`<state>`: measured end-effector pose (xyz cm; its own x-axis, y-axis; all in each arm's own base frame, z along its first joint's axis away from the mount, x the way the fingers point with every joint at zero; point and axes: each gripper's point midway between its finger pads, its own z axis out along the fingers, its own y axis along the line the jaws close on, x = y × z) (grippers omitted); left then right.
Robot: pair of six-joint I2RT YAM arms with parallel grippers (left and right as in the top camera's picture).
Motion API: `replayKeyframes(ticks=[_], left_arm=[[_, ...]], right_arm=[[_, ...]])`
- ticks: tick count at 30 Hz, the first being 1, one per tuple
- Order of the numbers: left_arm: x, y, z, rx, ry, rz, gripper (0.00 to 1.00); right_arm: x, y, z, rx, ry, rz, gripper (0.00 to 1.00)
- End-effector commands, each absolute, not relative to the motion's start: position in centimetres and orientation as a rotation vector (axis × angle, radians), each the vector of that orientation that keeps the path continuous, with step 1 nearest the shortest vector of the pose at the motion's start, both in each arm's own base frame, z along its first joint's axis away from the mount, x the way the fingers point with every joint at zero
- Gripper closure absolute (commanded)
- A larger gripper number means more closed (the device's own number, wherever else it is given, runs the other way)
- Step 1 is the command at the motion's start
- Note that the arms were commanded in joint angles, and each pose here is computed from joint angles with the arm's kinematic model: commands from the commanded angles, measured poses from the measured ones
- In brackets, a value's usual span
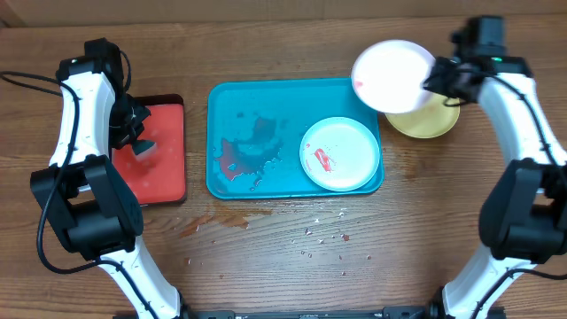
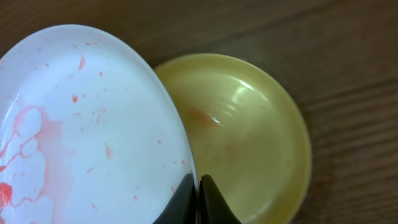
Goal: Clean dirty plates on tray and stack at the side
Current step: 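Lift the white plate with the right gripper and stack it on the yellow plate, then move the right gripper to the light-blue plate and grip its rim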
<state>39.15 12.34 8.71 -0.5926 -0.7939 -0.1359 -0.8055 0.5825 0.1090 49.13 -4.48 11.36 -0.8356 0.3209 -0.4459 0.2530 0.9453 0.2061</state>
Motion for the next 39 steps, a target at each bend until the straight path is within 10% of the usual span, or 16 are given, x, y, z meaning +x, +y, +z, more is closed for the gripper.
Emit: replayKeyframes(ticks=[1,5,13,21,39], left_arm=[[39.2,12.2,9.2,-1.375,2.725,0.220,0.96],[39.3,12.1,9.2,-1.374,2.722,0.207,0.96],[39.4,12.1,9.2,-1.374,2.721,0.207,0.96],[39.6,12.1,9.2,-1.371,2.715,0.198,0.96],[39.6,12.1,9.2,-1.371,2.716,0.198,0.96]], right_arm=[[48.3,-5.9,8.6,0.557,2.659,0.364,0.96],[47.5,-8.7,6.2,0.661,2.688,0.354,0.96],[47.8,-9.1,5.9,0.664,2.679,0.366,0.62],[48.1,2.2,7.7,0.117,2.677,0.762,0.61],[44.0,10.7,2.1,-0.399,2.870,0.206,0.55]])
